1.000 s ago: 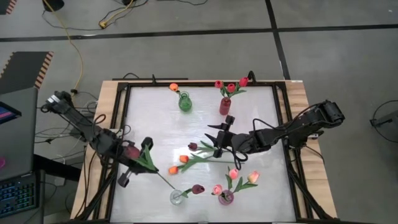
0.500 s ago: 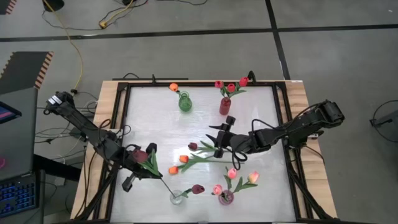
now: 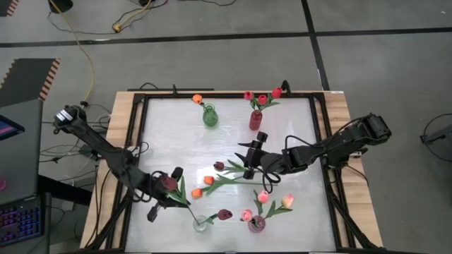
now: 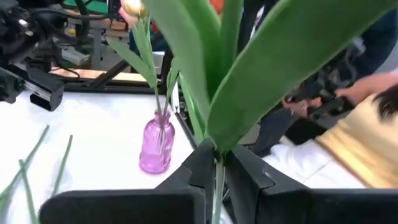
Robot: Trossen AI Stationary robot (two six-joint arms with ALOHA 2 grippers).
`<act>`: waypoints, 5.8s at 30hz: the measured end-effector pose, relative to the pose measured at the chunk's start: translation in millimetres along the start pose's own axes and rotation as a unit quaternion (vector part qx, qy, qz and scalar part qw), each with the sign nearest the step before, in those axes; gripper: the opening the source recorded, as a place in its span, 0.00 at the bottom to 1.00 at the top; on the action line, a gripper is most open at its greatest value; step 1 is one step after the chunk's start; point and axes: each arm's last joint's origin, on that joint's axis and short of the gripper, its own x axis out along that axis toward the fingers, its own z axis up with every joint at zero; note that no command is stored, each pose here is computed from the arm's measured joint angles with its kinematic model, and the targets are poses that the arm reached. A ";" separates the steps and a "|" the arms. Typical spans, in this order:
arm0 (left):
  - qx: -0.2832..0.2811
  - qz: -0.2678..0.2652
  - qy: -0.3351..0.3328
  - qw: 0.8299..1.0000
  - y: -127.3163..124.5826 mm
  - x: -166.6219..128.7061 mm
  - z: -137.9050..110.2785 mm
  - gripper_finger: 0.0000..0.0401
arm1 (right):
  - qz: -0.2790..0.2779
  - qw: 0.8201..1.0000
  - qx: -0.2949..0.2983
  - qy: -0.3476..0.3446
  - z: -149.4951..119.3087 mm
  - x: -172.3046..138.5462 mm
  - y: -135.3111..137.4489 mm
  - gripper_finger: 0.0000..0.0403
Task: Sort flowers into vase by color
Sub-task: Put the dark red flower into the transparent vase
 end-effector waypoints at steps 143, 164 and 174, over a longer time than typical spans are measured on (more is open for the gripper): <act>0.002 0.193 0.118 0.974 80.7 -15.4 -72.3 0.41 | 0.163 0.942 0.098 0.276 -102.7 31.3 19.3 0.33; -0.003 0.195 0.110 0.975 80.9 -15.0 -70.9 0.41 | 0.165 0.950 0.108 0.241 -93.6 31.2 17.0 0.05; 0.015 0.176 0.058 0.983 78.1 -12.0 -60.0 0.41 | 0.135 0.971 0.122 0.154 -56.1 12.4 -7.9 0.05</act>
